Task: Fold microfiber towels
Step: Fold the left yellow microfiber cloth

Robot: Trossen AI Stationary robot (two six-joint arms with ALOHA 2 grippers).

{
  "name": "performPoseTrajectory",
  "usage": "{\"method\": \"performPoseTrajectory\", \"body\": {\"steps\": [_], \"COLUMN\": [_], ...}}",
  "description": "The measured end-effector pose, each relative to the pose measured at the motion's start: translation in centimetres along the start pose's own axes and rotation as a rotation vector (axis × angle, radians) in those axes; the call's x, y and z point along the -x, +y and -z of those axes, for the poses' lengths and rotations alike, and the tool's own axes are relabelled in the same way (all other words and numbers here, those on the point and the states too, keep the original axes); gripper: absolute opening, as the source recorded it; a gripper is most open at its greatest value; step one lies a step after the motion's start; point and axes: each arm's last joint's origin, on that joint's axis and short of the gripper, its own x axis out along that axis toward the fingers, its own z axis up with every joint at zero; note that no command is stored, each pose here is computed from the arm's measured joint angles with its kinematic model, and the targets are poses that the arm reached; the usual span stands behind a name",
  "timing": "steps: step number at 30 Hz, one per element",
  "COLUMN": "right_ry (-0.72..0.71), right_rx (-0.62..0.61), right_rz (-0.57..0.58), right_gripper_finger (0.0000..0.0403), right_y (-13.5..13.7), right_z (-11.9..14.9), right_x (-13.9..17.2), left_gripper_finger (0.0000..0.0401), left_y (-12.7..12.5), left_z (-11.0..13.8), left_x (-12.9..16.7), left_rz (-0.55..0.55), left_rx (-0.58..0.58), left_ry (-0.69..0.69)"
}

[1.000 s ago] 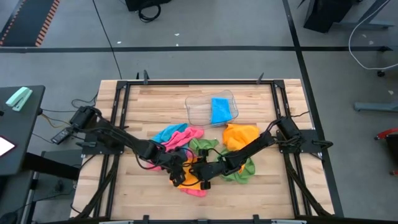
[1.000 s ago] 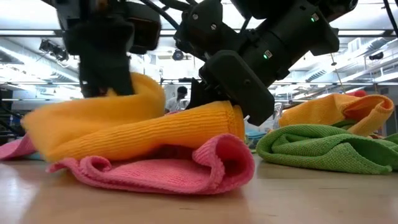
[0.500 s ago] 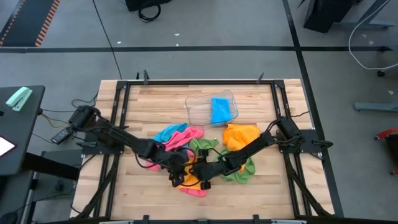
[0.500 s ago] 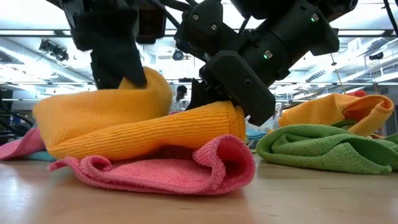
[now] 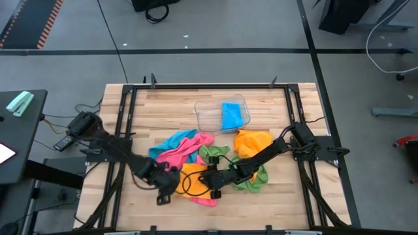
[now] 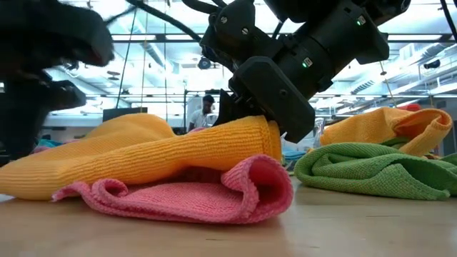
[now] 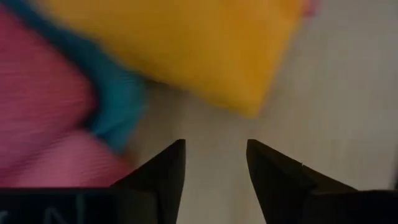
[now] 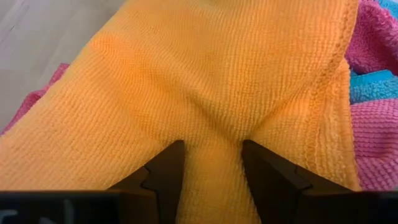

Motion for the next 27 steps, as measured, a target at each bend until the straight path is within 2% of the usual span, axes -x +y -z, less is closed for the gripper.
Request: {"method": "performPoseTrajectory", "body": {"steps": [2, 6, 10, 17, 22, 27], "right_ry": [-0.001, -0.005, -0.005, -0.01, -0.012, -0.014], "right_rx": [-0.001, -0.003, -0.003, -0.005, -0.006, -0.006], "right_rz": [0.0, -0.001, -0.001, -0.002, -0.003, -0.004], "right_gripper_finger": [0.0174, 0.0174, 0.0174, 0.0174, 0.0174, 0.0174], "right_y": [0.0, 0.0, 0.0, 0.0, 0.0, 0.0], "right_z": [0.0, 0.0, 0.0, -0.1, -0.1, -0.1], "right_x": [0.0, 0.0, 0.0, 0.0, 0.0, 0.0], "left_gripper_finger": [0.0192, 0.0205, 0.0207, 0.0191, 0.0178, 0.0147], "left_y": [-0.7, -1.9, -2.1, -2.4, -2.2, -2.1], "left_z": [0.3, 0.7, 1.1, 0.9, 0.7, 0.7], "left_x": [-0.1, 0.0, -0.7, -3.4, -3.5, -3.5], "left_rz": [0.029, 0.016, 0.005, 0.023, 0.021, 0.006], "left_rx": [-0.018, -0.053, -0.012, 0.028, 0.058, 0.075], "left_ry": [-0.022, -0.112, -0.094, -0.075, -0.079, -0.084]}}
